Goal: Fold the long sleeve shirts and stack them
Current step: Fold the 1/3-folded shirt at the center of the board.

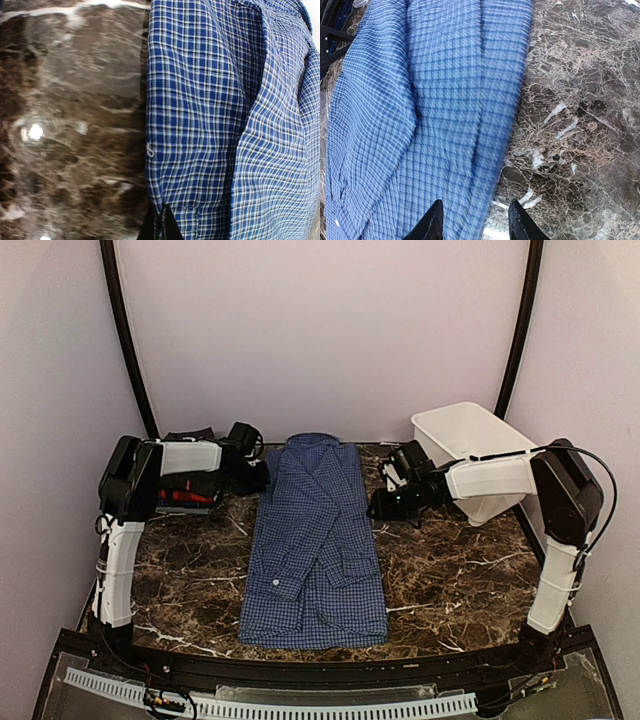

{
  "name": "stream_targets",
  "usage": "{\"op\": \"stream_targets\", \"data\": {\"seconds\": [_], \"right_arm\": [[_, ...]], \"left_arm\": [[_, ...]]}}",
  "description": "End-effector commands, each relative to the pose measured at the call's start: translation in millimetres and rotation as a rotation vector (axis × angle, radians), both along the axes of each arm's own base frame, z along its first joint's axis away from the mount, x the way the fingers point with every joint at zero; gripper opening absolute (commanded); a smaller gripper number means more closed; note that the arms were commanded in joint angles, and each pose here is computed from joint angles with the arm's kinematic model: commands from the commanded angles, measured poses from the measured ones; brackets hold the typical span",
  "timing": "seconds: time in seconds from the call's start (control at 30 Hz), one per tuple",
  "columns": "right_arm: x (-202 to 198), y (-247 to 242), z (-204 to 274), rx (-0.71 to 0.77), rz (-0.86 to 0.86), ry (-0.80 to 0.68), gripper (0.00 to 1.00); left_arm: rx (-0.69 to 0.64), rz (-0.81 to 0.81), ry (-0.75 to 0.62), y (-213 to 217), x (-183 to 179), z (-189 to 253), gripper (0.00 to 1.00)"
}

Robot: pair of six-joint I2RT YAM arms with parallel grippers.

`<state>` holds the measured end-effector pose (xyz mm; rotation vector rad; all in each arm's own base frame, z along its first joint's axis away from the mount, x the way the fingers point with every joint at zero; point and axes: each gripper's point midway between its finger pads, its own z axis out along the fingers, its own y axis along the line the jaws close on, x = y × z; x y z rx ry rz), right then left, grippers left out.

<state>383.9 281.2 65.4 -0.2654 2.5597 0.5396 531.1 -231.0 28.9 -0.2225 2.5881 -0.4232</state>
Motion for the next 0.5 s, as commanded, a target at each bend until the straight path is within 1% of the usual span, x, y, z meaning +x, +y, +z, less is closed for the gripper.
{"op": "stream_targets", "data": {"seconds": [0.0, 0.07, 0.1, 0.27, 0.3, 0.4, 0.43, 0.47], "right_arm": [[6, 5, 6, 0.029, 0.020, -0.029, 0.41], [5, 8, 7, 0.036, 0.028, -0.026, 0.41], [4, 8, 7, 0.041, 0.033, -0.023, 0.41], [-7, 16, 12, 0.052, 0.069, -0.016, 0.41], [-10, 17, 12, 0.048, 0.079, -0.016, 0.41], [-22, 22, 12, 0.036, 0.107, -0.007, 0.41], [-25, 24, 13, 0.034, 0.115, -0.007, 0.41], [-30, 26, 12, 0.031, 0.125, -0.003, 0.41]], "left_arm": [[0.048, 0.119, -0.010, 49, 6, 10, 0.00], [0.043, 0.117, -0.017, 52, 8, 11, 0.00], [0.035, 0.112, -0.019, 51, 9, 12, 0.02], [0.039, 0.100, -0.051, 53, 19, 29, 0.25], [0.052, 0.102, -0.042, 55, 17, 31, 0.27], [0.056, 0.095, -0.067, 55, 17, 55, 0.37], [0.061, 0.091, -0.059, 55, 13, 57, 0.38], [0.059, 0.084, -0.075, 55, 10, 69, 0.40]]}}
